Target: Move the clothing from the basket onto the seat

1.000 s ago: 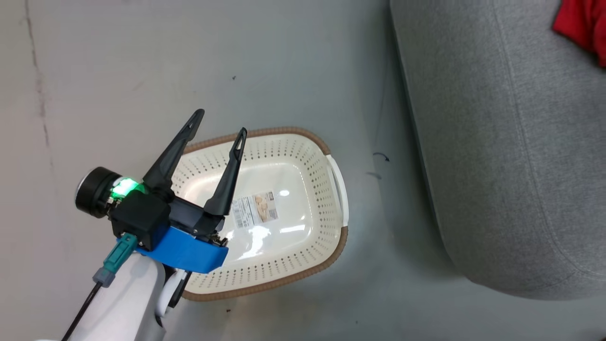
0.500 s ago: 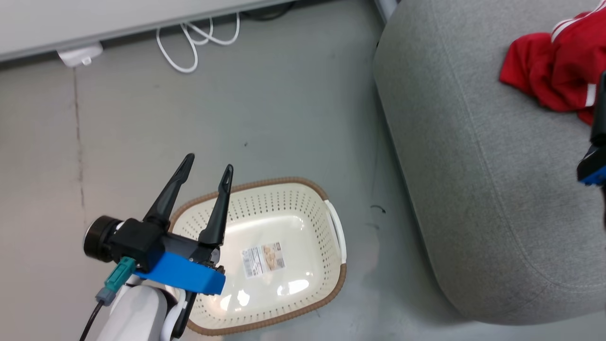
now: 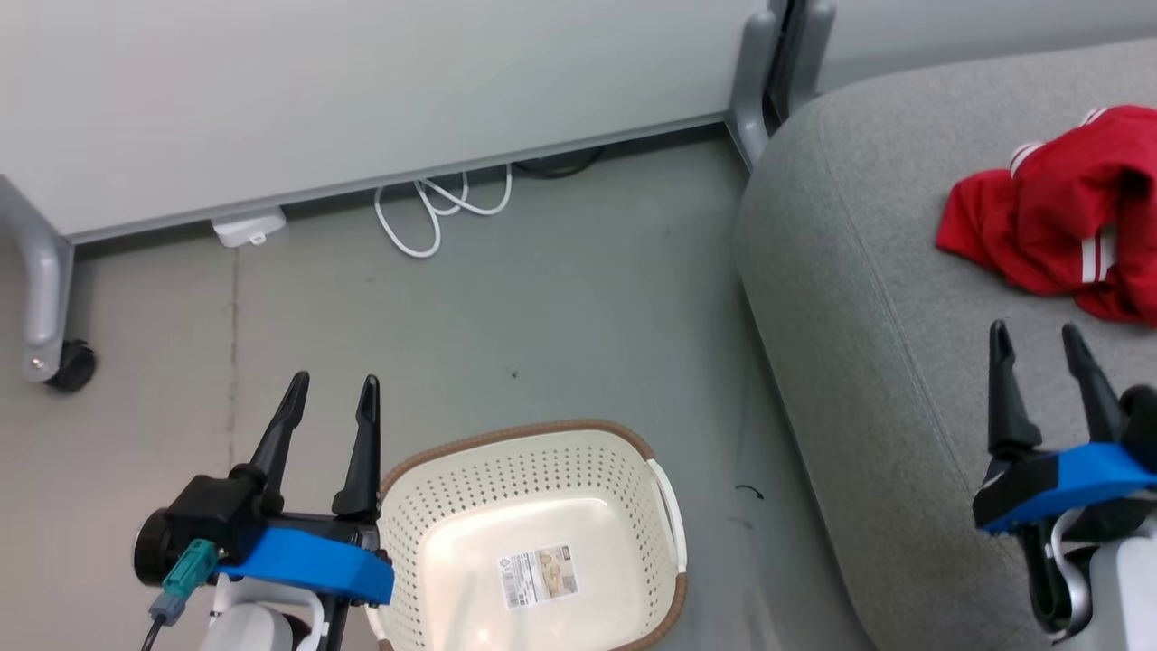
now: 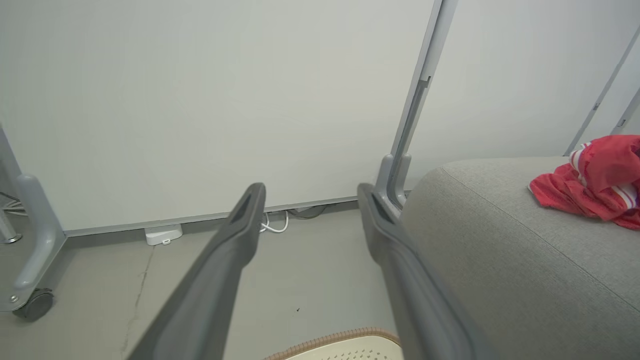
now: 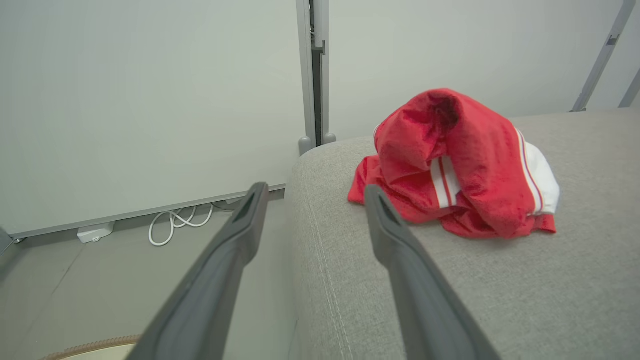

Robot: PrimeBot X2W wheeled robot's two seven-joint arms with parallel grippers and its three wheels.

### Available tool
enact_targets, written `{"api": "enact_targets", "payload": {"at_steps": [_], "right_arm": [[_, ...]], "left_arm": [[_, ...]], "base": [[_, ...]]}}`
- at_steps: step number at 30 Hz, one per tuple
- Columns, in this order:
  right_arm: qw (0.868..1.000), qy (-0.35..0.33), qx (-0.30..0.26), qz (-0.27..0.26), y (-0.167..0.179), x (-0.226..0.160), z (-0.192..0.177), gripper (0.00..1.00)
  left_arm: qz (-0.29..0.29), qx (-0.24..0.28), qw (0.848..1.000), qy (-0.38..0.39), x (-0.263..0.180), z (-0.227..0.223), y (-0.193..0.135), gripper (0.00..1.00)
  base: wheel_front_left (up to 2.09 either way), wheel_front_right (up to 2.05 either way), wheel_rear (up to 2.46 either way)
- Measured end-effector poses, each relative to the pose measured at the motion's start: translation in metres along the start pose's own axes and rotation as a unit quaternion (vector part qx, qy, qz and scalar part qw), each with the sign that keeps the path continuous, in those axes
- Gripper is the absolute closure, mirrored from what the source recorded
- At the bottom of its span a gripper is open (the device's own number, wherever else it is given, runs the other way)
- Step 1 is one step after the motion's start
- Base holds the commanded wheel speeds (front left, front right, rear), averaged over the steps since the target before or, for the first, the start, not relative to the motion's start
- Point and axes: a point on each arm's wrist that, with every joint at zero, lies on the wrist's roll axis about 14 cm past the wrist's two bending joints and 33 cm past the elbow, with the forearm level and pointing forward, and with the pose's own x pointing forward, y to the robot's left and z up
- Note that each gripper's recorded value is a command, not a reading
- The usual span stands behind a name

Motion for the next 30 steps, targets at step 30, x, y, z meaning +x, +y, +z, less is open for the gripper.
{"api": "enact_targets", "payload": {"at_steps": [30], "right_arm": [[0.989,0.004,0.018,0.145,0.104,-0.044,0.0,0.0]], "left_arm": [[0.118,-0.002,0.993,-0.004,-0.081,0.003,0.048,0.0]], "base": [[0.0,0.0,0.0]]}}
